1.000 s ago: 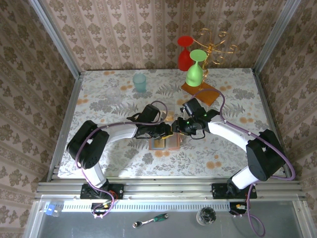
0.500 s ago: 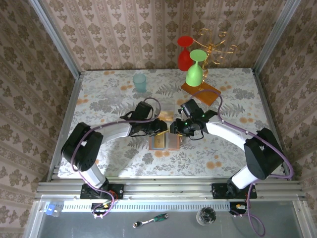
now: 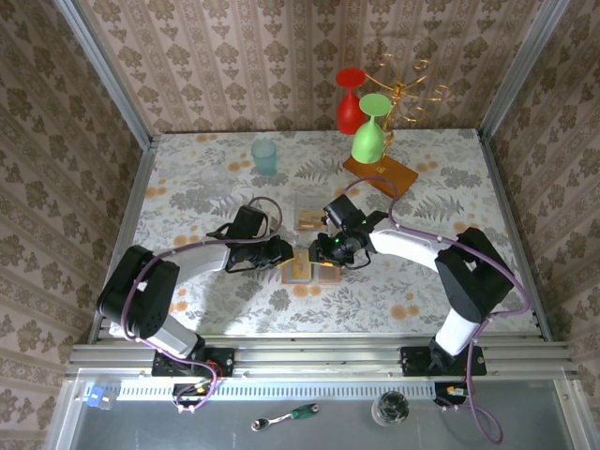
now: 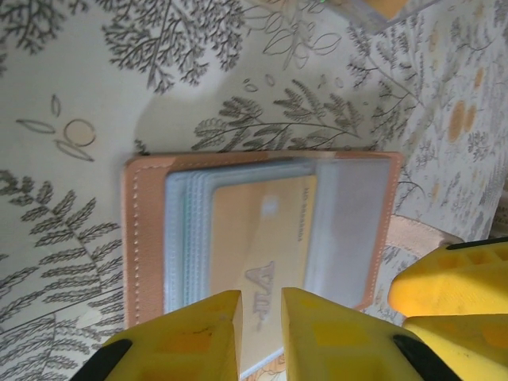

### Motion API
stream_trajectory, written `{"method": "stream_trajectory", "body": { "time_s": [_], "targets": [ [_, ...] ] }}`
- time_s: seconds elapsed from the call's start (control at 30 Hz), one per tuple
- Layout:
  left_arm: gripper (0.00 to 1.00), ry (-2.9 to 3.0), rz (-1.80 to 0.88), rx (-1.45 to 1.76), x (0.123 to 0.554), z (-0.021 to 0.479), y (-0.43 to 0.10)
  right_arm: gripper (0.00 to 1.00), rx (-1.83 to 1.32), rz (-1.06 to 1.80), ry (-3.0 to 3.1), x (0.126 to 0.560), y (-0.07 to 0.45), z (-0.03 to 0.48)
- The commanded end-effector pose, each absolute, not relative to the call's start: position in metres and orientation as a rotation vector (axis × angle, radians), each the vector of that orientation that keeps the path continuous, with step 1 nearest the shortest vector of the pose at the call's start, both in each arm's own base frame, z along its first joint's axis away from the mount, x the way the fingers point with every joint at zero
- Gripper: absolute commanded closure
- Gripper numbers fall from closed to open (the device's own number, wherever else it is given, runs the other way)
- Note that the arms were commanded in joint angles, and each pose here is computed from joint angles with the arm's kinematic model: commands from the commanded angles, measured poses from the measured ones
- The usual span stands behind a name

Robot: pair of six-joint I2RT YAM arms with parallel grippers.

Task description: Take the credit cards out of the card holder

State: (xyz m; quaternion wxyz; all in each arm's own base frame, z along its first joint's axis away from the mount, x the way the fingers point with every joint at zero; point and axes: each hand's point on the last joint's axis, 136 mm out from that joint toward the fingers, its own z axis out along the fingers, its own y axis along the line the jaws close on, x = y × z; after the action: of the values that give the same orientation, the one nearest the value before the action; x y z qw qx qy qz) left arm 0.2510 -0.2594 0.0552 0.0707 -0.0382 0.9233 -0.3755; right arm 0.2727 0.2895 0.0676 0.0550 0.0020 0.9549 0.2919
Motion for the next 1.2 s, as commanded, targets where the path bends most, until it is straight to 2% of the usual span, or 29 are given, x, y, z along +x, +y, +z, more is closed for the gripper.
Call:
{"method": "stream_trajectory", "body": {
  "time_s": [0.0,0.23,0.73,1.17],
  "targets": [
    [0.79,2.793,-1.113,-0.078,0.247,0.050,-0.256,0.66,0.010,0.933,2.896,0.275,0.301,0.070],
    [0.79,2.858,-1.013,-0.074,0.242,0.031,-0.247,0.66,0.009,0.926,2.911,0.273,0.304,0.063],
    [0.79,2.887,-0.988,-0.083,0.233,0.023,-0.244,0.66,0.031,0.972,2.910,0.275,0.313,0.056],
    [0.79,2.899,-0.976,-0.088,0.231,0.020,-0.242,0.71,0.020,0.969,2.920,0.278,0.316,0.045]
  ]
}}
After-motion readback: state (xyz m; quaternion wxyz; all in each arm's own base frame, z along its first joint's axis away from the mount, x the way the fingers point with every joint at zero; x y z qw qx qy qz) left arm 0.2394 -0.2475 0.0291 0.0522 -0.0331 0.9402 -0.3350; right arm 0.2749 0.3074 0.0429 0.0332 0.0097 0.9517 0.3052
